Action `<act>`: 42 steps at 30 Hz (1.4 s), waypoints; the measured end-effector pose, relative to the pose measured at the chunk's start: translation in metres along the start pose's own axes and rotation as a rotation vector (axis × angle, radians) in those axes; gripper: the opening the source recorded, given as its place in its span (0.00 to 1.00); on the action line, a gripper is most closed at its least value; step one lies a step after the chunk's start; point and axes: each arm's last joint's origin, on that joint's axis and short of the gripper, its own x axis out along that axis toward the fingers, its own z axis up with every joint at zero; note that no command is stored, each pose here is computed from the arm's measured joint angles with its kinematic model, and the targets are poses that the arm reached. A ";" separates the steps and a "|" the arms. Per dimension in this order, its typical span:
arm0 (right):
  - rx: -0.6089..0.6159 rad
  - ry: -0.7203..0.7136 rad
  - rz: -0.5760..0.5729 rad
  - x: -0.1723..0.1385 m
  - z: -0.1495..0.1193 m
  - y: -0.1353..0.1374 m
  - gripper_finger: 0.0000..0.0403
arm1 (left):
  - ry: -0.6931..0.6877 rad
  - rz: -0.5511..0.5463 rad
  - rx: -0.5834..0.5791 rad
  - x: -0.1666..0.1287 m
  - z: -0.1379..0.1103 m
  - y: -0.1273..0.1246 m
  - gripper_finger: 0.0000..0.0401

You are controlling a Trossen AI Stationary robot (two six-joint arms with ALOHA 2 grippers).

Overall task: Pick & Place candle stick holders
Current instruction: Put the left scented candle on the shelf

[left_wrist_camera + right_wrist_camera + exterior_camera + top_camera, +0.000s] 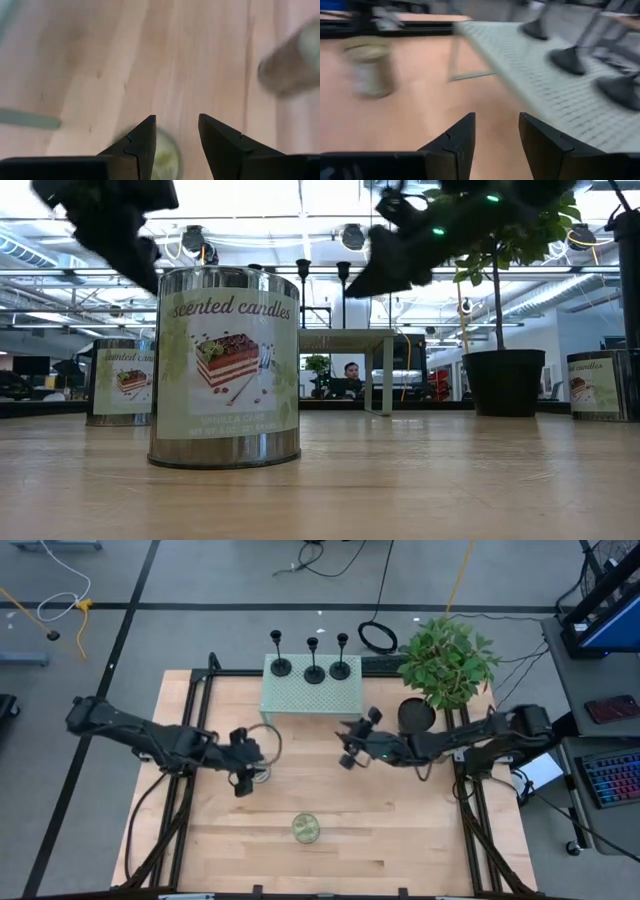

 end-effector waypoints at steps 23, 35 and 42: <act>0.116 -0.222 0.318 -0.027 -0.046 -0.003 0.36 | 0.306 0.050 0.062 0.041 -0.032 -0.017 0.38; 0.116 -0.223 0.318 -0.027 -0.046 -0.003 0.36 | 0.296 0.065 0.133 0.044 -0.036 -0.016 0.07; 0.118 -0.227 0.317 -0.027 -0.046 -0.003 0.36 | 0.219 0.071 0.172 0.042 -0.030 -0.015 0.02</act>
